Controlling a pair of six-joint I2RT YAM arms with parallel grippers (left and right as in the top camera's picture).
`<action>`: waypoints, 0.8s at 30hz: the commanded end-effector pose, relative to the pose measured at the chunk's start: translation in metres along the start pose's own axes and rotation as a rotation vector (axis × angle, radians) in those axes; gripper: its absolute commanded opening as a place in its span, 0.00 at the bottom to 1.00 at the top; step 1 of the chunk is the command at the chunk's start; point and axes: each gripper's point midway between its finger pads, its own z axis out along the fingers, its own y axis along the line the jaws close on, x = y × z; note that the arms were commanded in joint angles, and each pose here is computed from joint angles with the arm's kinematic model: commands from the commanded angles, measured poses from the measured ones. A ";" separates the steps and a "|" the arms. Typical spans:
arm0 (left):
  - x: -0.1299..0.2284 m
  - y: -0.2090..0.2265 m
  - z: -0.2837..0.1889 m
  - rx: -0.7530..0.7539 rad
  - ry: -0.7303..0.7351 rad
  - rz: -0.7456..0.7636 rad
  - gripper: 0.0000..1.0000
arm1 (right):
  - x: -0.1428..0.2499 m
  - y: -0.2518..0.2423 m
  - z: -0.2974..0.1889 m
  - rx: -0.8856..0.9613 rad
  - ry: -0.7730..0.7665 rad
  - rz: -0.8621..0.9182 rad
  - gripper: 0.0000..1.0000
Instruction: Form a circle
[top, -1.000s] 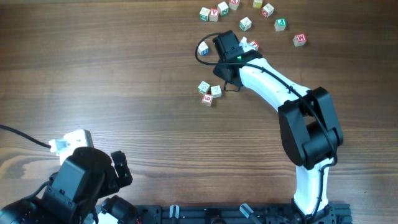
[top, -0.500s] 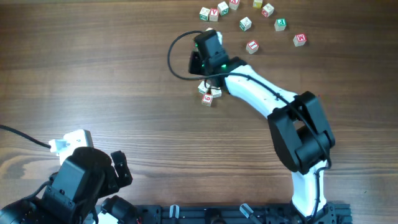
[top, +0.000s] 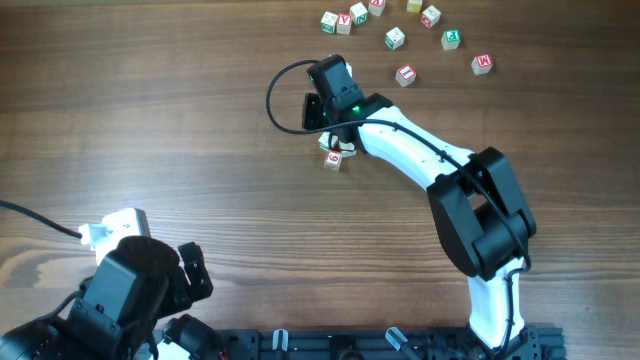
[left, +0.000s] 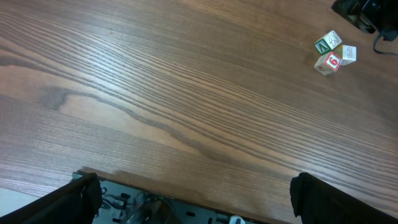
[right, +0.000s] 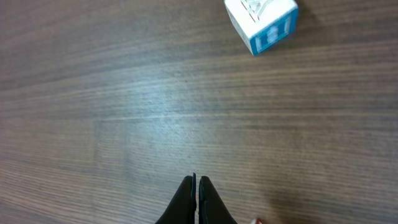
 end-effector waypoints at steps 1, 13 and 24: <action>0.000 0.001 0.000 -0.002 0.001 -0.016 1.00 | 0.013 -0.007 0.012 0.016 0.045 -0.004 0.05; 0.000 0.001 0.000 -0.002 0.001 -0.016 1.00 | 0.023 -0.020 0.021 0.066 0.076 0.062 0.05; 0.000 0.001 0.000 -0.002 0.001 -0.016 1.00 | 0.022 -0.021 0.020 0.071 0.073 0.063 0.05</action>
